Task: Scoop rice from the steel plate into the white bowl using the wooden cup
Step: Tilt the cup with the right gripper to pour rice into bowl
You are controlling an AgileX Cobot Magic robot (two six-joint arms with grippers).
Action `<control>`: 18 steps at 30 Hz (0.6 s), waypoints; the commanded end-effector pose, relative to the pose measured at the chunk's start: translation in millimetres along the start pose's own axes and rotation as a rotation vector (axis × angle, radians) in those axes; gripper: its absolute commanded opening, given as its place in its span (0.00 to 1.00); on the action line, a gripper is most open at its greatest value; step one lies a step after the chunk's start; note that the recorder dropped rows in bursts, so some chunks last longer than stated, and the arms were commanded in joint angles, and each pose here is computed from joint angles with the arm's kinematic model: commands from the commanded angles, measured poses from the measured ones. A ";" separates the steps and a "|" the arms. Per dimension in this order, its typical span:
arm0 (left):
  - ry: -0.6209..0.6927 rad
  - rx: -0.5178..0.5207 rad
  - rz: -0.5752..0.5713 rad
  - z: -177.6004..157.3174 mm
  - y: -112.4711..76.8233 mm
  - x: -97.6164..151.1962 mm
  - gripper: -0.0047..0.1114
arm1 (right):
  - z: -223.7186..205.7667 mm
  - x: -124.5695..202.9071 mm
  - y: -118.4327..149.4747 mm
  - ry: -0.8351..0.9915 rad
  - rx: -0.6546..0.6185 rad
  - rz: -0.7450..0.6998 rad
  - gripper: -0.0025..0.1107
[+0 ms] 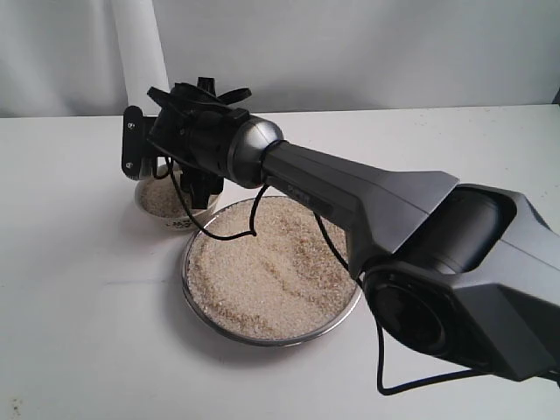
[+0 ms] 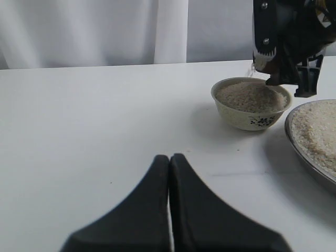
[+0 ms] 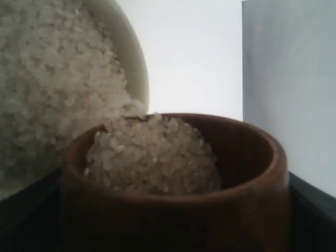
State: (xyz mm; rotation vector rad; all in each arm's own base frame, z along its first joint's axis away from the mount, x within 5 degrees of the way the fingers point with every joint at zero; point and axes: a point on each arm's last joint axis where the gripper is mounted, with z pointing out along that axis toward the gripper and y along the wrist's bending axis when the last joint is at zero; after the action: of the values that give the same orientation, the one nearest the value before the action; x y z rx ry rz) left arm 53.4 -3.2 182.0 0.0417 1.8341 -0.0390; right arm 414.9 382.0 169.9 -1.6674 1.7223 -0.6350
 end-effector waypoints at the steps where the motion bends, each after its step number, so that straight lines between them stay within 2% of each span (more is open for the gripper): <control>1: -0.005 0.006 0.000 0.0 -0.3 0.1 0.04 | -3.8 -2.7 -4.3 0.000 0.039 -0.026 0.02; 18: -0.005 0.006 -0.001 0.0 -0.3 0.1 0.04 | -6.5 -5.7 -5.4 0.011 0.082 -0.119 0.02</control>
State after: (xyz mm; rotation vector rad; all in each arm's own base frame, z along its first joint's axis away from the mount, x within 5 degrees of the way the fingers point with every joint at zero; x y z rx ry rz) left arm 53.4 -3.2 182.0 0.0417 1.8341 -0.0390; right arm 416.9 381.6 167.8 -1.7107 1.6498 -0.7420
